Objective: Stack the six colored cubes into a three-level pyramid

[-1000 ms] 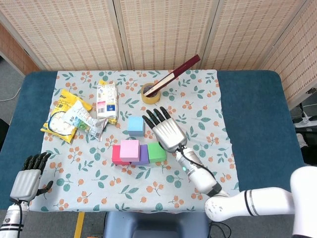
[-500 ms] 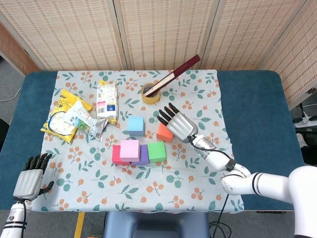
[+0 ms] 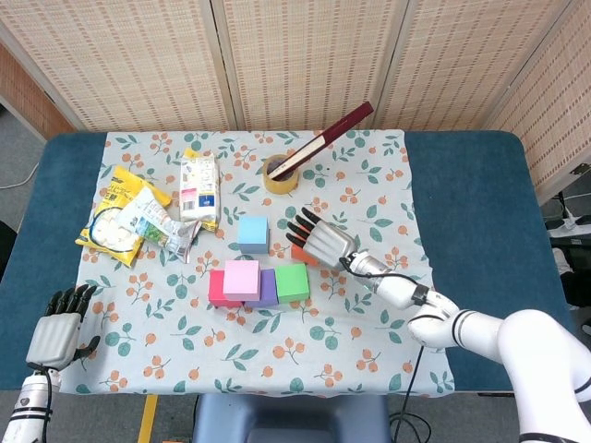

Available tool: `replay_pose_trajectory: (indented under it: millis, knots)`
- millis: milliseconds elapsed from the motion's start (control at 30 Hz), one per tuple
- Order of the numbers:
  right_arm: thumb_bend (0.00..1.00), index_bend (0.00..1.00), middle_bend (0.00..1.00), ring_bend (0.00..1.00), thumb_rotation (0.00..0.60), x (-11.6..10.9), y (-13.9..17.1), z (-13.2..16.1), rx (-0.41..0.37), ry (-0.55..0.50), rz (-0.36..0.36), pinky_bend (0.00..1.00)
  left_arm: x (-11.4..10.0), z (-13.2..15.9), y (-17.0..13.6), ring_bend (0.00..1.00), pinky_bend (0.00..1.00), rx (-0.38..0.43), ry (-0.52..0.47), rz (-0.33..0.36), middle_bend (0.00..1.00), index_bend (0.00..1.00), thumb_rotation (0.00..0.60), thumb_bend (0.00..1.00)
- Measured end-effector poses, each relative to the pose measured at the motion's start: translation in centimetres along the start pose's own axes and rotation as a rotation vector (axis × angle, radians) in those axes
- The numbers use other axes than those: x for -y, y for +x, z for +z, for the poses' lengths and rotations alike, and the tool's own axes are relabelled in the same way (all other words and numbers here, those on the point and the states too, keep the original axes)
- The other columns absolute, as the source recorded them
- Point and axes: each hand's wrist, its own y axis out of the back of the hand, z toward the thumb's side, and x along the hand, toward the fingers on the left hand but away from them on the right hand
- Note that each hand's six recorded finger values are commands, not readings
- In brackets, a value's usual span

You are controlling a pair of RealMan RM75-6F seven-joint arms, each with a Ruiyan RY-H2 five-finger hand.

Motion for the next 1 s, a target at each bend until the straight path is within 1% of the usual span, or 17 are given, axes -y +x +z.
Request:
replay_pose_trajectory:
  millis: [133, 300, 367, 467, 500, 667, 733, 833, 867, 900, 1000]
  knots:
    - [0.16, 0.0, 0.0, 0.0, 0.6, 0.4, -0.8, 0.5, -0.003, -0.005, 0.003, 0.0, -0.1, -0.2, 0.0, 0.0, 0.06, -0.007, -0.002, 0.004, 0.04, 0.0, 0.6, 0.31]
    - [0.16, 0.0, 0.0, 0.0, 0.6, 0.6, -0.8, 0.1, 0.007, -0.011, 0.0, 0.0, -0.1, -0.3, 0.0, 0.0, 0.06, -0.009, -0.002, 0.004, 0.04, 0.0, 0.6, 0.31]
    - [0.16, 0.0, 0.03, 0.0, 0.6, 0.7, -0.7, -0.1, 0.015, -0.01, -0.001, 0.0, -0.1, -0.3, 0.0, 0.0, 0.05, -0.008, -0.002, 0.003, 0.04, 0.0, 0.6, 0.31]
    - [0.16, 0.08, 0.14, 0.0, 0.6, 0.9, -0.7, -0.1, 0.021, -0.01, 0.001, 0.0, -0.1, -0.2, 0.0, 0.0, 0.06, -0.007, -0.001, 0.004, 0.04, 0.0, 0.6, 0.31]
    - [0.16, 0.1, 0.16, 0.0, 0.6, 1.0, -0.7, -0.1, 0.022, -0.013, 0.002, 0.0, -0.1, -0.2, 0.0, 0.0, 0.06, -0.006, -0.001, 0.004, 0.04, 0.0, 0.6, 0.31]
    - [0.16, 0.11, 0.17, 0.0, 0.6, 1.2, -0.9, 0.2, 0.027, -0.06, 0.009, 0.0, 0.0, -0.2, 0.0, 0.0, 0.06, -0.007, 0.001, 0.003, 0.04, 0.0, 0.6, 0.31]
    - [0.16, 0.14, 0.19, 0.0, 0.6, 1.2, -1.0, 0.4, 0.029, -0.083, 0.011, 0.0, 0.0, -0.2, 0.0, 0.0, 0.06, -0.009, 0.001, 0.004, 0.04, 0.0, 0.6, 0.31]
    - [0.16, 0.22, 0.24, 0.0, 0.6, 1.3, -1.1, 0.5, 0.032, -0.107, 0.011, 0.0, 0.0, -0.2, 0.0, 0.0, 0.06, -0.009, 0.001, 0.004, 0.04, 0.0, 0.6, 0.31]
    - [0.16, 0.27, 0.27, 0.0, 0.6, 1.3, -1.2, 0.5, 0.034, -0.111, 0.009, 0.0, 0.0, -0.2, 0.0, 0.0, 0.06, -0.009, 0.001, 0.003, 0.04, 0.0, 0.6, 0.31]
    - [0.16, 0.34, 0.32, 0.01, 0.6, 1.2, -1.2, 0.5, 0.036, -0.113, 0.006, 0.0, 0.0, -0.2, 0.0, 0.0, 0.06, -0.009, 0.001, 0.003, 0.04, 0.0, 0.6, 0.31]
    - [0.16, 0.53, 0.46, 0.08, 0.6, 0.9, -1.2, 0.4, 0.037, -0.106, -0.016, 0.0, 0.0, -0.2, 0.0, 0.0, 0.06, -0.01, 0.001, 0.003, 0.04, 0.0, 0.6, 0.31]
